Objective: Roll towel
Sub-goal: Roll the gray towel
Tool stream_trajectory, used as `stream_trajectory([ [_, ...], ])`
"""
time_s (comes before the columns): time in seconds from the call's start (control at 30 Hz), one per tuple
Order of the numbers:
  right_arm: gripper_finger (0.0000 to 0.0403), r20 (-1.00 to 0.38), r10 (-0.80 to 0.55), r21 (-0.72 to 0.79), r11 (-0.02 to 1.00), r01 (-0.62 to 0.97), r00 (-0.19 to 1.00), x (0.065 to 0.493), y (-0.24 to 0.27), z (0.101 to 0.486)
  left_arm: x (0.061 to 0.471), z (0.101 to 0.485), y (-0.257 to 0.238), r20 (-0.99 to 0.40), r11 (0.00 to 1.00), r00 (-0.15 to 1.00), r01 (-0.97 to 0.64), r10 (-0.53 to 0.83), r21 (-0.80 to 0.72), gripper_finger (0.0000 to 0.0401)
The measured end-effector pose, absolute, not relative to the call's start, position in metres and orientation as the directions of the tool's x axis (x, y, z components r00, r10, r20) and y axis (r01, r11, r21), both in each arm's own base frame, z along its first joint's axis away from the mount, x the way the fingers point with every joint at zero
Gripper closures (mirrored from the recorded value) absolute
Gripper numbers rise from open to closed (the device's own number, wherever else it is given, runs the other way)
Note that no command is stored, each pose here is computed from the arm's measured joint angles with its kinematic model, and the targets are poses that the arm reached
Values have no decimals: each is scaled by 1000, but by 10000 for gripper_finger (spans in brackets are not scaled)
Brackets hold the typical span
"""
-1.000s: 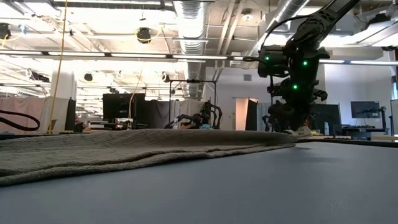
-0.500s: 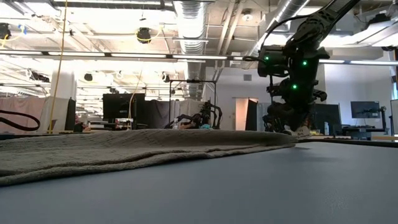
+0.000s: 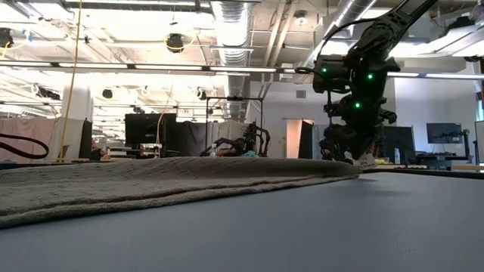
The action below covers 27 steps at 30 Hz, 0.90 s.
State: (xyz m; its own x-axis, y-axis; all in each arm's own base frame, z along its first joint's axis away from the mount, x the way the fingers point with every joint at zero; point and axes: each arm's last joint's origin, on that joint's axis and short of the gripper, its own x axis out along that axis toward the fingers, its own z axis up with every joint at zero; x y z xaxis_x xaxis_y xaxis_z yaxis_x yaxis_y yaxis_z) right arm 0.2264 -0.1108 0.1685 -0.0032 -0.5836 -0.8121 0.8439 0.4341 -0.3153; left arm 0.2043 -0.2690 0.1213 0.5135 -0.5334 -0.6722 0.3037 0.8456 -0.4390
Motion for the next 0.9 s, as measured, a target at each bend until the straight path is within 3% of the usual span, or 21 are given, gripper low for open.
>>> stream_trajectory([
  [0.27,383,-812,-583,-315,434,844,-3,226,-111,169,203,127,-266,-684,859,520,305,-511,-410,400],
  [0.67,383,-809,-587,-314,432,845,-1,227,-111,169,187,178,-261,-587,857,625,349,-515,-380,401],
  [0.9,383,-806,-592,-316,427,847,-2,227,-112,169,181,179,-265,-582,850,621,353,-525,-391,401],
])
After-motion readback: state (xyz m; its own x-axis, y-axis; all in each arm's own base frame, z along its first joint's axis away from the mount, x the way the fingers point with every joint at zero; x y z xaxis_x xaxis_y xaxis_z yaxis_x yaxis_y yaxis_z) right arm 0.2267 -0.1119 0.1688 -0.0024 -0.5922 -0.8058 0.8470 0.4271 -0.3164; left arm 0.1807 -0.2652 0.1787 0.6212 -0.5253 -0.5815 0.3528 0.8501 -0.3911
